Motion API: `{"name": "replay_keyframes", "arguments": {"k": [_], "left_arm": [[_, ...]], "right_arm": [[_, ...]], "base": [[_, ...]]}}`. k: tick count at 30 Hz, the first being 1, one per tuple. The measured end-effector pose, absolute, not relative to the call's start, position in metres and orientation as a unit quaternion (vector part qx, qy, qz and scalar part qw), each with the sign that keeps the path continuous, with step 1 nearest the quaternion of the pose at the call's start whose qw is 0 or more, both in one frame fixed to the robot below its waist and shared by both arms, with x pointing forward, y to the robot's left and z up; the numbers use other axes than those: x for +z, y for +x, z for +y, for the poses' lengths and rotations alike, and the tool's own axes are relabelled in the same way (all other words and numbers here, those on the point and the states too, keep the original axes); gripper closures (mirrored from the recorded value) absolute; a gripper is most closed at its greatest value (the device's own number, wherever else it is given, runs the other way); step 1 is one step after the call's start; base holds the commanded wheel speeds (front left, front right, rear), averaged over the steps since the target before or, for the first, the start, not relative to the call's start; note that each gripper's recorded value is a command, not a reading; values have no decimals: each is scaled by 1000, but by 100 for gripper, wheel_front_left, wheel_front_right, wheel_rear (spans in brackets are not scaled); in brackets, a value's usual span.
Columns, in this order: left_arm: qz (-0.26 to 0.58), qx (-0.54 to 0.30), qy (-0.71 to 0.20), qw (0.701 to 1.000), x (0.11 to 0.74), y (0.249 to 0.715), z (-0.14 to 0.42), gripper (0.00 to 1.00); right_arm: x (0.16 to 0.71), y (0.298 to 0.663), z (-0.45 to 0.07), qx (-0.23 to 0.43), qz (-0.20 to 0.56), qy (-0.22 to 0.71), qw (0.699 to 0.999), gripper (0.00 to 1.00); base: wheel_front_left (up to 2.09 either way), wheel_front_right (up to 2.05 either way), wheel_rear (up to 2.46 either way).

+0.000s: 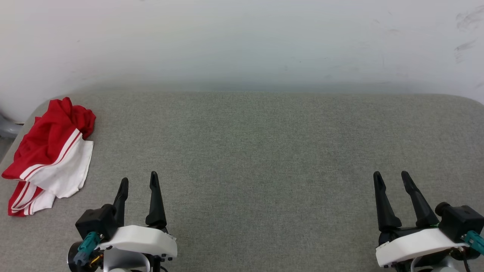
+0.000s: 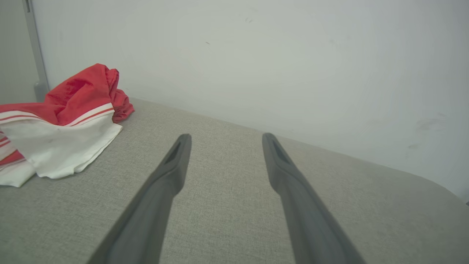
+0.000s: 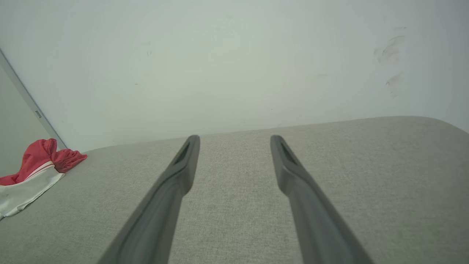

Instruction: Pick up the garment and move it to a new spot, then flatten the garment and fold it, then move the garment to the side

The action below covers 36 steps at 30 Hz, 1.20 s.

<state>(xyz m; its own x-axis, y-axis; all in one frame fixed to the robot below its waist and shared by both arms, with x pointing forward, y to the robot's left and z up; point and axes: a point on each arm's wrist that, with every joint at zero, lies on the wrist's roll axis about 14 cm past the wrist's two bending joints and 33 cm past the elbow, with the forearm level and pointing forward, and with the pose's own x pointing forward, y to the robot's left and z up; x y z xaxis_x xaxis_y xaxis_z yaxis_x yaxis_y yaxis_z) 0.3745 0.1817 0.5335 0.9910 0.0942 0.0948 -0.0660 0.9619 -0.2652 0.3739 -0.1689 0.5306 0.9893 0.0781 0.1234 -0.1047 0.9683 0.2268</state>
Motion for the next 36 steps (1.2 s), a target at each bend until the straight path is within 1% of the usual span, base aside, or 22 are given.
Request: {"name": "replay_keyframes", "arguments": {"k": [20,36], "left_arm": [[-79,24,-55,995,540,368,174,0],[-80,18,-30,996,535,365,174,0]], "right_arm": [[531,369,-165,56,-68,39,995,0],[533,367,-164,60,-78,8,995,0]], "base": [[0,0,0],[0,0,0]]}}
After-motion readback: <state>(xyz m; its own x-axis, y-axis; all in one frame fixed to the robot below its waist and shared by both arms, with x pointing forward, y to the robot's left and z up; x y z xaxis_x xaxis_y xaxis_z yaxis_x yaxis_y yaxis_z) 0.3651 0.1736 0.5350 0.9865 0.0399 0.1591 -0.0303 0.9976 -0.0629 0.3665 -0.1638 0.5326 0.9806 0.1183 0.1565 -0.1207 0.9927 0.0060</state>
